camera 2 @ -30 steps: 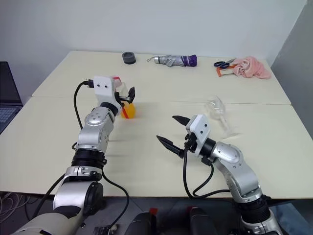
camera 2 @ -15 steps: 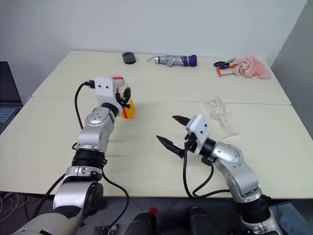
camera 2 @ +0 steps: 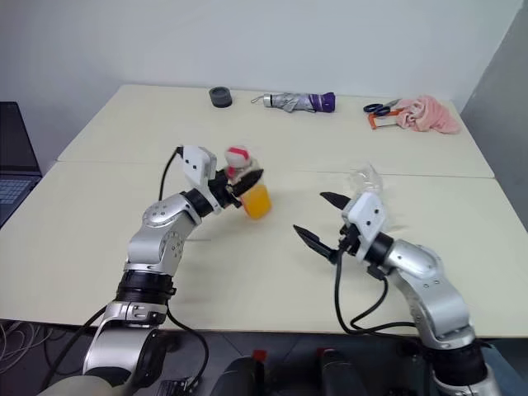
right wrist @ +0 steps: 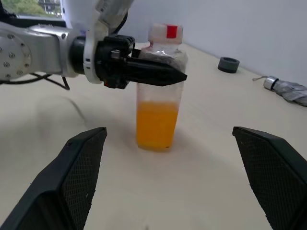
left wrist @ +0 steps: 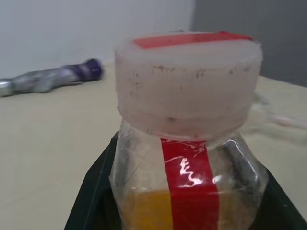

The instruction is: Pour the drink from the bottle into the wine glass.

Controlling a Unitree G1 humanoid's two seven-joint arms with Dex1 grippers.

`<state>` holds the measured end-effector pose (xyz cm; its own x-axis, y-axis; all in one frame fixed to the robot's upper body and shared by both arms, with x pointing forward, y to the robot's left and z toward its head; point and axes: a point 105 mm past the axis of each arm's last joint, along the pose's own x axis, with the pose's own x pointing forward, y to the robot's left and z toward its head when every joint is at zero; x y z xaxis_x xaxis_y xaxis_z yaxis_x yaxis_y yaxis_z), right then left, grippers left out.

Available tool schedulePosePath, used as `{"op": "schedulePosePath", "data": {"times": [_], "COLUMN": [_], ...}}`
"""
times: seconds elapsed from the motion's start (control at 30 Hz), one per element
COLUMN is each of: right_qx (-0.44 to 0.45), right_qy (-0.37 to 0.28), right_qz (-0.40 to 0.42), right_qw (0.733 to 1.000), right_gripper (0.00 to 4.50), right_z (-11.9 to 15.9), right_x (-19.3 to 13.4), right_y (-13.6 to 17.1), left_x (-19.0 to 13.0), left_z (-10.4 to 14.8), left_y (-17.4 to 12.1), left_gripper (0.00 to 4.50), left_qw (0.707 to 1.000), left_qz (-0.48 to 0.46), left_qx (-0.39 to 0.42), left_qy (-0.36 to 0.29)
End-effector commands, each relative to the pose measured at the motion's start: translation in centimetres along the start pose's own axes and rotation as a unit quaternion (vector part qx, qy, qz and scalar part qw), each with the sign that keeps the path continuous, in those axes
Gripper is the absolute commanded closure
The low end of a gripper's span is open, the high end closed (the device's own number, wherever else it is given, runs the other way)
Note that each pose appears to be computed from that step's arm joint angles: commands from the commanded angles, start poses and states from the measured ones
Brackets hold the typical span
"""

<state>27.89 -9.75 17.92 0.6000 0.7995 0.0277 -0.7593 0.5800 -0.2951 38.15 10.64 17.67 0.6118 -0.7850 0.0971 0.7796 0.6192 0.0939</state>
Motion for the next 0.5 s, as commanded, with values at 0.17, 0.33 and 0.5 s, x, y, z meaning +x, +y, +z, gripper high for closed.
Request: {"op": "schedulePosePath", "data": {"times": [0.17, 0.33, 0.5], "right_qx": [0.006, 0.014, 0.022], "right_qy": [-0.032, -0.03, -0.033], "right_qz": [0.033, 0.017, 0.003], "right_qw": [0.999, 0.999, 0.999], "right_gripper": [0.0, 0.0, 0.0], "right_z": [4.3, 5.1, 5.3], "right_x": [0.2, 2.3, 4.1], "right_y": [1.1, 1.0, 0.9], "left_x": [1.1, 1.9, 2.5], "left_z": [1.9, 1.7, 1.3], "left_y": [-4.4, -5.5, -6.2], "left_gripper": [2.67, 2.67, 2.67], "left_qw": [0.979, 0.967, 0.96], "left_qz": [-0.199, -0.246, -0.268], "left_qx": [0.053, 0.065, 0.075], "left_qy": [0.002, 0.007, 0.01]}}
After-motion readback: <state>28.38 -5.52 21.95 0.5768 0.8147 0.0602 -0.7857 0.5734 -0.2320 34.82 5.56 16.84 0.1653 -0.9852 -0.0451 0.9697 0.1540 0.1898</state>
